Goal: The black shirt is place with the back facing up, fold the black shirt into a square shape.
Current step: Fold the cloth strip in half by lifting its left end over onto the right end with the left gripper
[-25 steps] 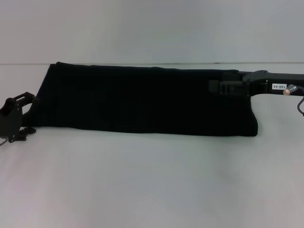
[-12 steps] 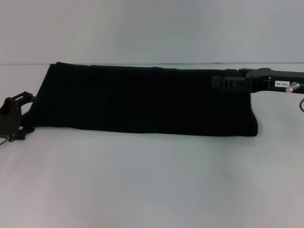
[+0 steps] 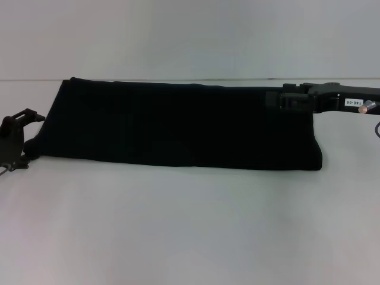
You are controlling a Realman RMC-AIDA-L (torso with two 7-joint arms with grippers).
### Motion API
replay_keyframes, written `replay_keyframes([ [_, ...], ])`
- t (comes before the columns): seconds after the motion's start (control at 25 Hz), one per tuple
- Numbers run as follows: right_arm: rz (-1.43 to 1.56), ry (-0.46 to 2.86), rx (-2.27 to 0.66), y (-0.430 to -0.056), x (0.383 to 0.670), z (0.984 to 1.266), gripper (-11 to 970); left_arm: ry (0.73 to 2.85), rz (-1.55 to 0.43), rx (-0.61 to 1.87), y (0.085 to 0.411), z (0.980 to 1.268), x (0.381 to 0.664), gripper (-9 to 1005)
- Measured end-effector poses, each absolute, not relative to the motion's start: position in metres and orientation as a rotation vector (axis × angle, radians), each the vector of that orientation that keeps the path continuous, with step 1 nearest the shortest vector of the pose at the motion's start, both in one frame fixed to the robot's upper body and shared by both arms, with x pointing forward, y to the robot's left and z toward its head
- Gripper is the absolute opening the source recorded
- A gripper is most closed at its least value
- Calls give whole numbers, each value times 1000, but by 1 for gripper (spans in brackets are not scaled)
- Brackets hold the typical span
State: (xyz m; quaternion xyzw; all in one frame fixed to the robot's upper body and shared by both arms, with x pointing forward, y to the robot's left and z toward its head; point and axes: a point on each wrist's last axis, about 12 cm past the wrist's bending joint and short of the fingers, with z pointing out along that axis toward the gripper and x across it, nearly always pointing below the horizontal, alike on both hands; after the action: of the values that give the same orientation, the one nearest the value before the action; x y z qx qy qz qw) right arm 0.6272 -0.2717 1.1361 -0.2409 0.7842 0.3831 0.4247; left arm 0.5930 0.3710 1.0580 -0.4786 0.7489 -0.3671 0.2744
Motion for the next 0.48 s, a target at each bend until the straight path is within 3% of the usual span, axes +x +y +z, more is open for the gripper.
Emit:
replay_keyframes([
  [0.48, 960, 1960, -603, -271, 627, 1136, 825, 2037, -972, -1188, 366, 1060, 598, 936],
])
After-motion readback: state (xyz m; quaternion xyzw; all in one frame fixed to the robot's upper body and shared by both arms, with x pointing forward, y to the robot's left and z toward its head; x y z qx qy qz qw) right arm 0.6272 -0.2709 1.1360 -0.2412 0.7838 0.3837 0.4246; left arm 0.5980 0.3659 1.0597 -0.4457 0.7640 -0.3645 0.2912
